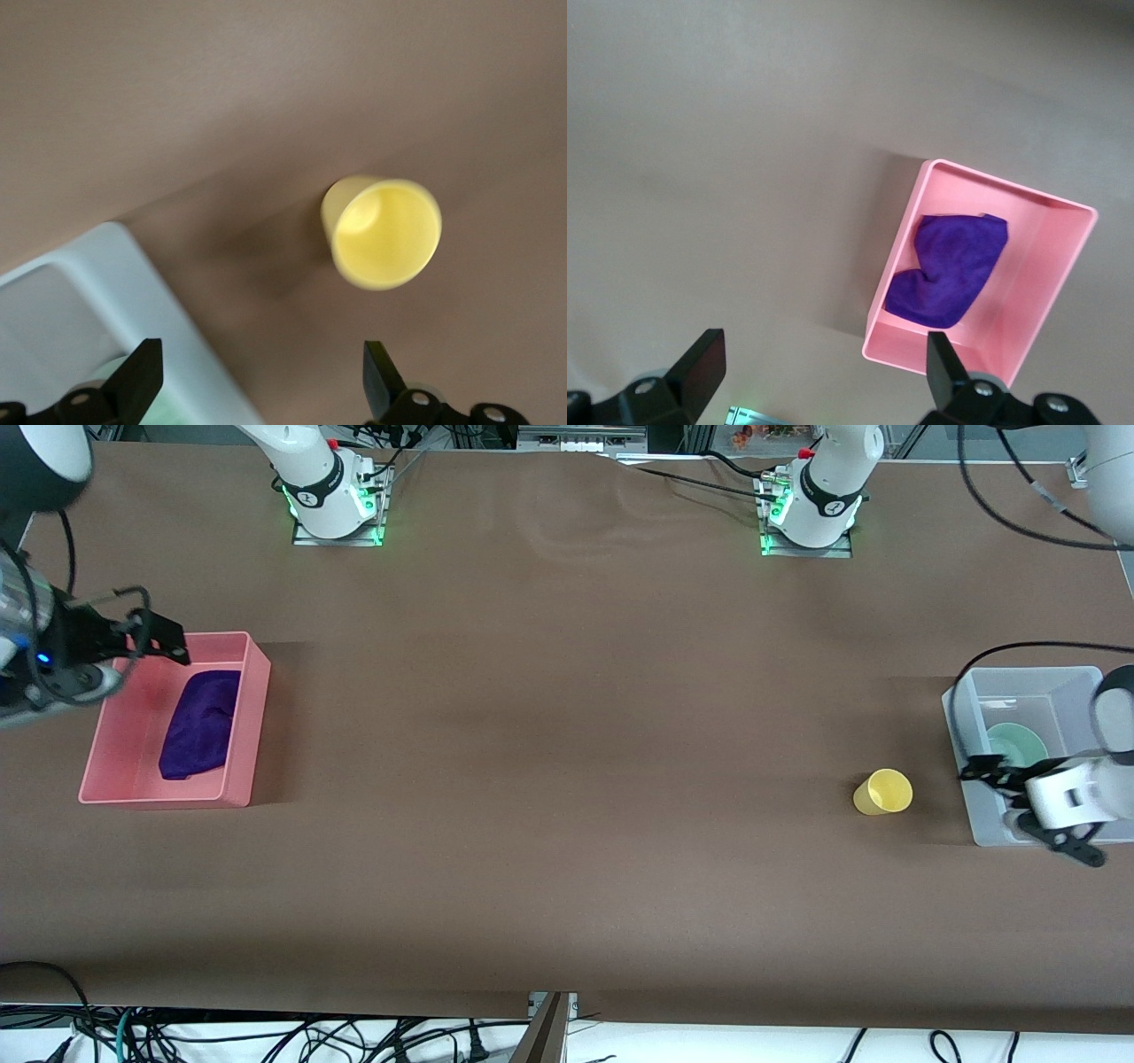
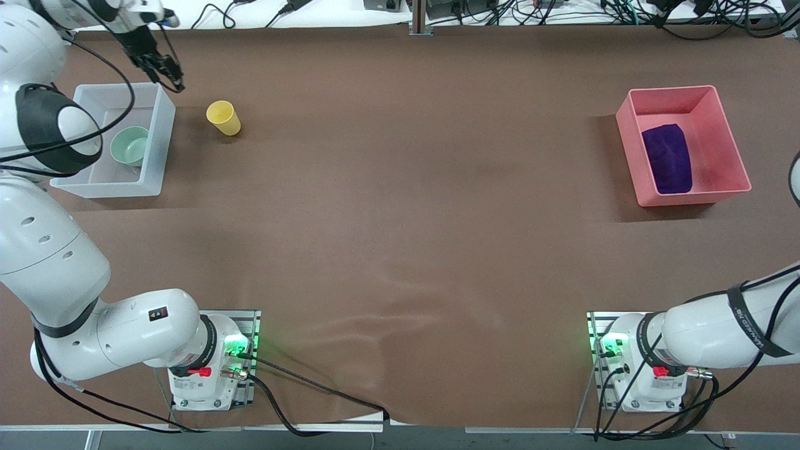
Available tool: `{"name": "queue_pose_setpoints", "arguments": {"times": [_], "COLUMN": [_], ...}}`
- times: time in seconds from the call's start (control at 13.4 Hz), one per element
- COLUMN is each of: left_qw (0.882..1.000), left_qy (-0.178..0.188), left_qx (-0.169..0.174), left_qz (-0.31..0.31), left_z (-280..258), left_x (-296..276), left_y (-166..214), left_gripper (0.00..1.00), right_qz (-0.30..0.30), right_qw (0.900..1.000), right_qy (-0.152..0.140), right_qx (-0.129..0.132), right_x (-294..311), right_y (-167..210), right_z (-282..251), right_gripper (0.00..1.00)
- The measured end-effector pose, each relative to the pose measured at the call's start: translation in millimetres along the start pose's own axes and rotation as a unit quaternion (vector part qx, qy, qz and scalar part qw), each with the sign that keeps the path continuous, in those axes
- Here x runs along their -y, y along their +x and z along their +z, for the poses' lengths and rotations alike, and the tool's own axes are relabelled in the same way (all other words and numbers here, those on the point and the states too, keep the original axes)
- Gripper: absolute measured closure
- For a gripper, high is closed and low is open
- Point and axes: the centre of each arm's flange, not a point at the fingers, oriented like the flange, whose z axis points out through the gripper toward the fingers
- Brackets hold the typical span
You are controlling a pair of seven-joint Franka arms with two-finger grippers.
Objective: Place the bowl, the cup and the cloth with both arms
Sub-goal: 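Raise the right gripper away while the left gripper grasps the yellow cup, then carry the yellow cup into the clear bin and open the left gripper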
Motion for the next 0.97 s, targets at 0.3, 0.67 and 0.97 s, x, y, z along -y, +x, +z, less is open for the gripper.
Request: {"name": "queue_pose_setpoints", "arguments": {"times": [0.3, 0.67, 0.97], "left_qw": [0.999, 0.999, 0.999], "left_qy": [-0.009, 0.000, 0.003], "left_qx": [-0.003, -0.027, -0.034], "left_qz": [-0.048, -0.033, 0.000], "left_z": [50.5, 104.6, 119.0], "left_x": [-23.3, -19.0, -17.6], "left_y": [27.7, 25.8, 21.6], "left_gripper": [0.07, 0.24, 0.71], "right_qz": [0.016, 0.085, 0.076], "right_qw": [1.000, 0.996, 0.997], "right_qy": [-0.016, -0.006, -0.001], "right_qx": [0.003, 0.011, 0.013], "right_x": [-14.6, -10.9, 3.0], "right_y": [-6.0, -8.4, -2.4], "right_z": [-1.5, -0.6, 2.6], "right_gripper": [0.00, 0.00, 0.00]}}
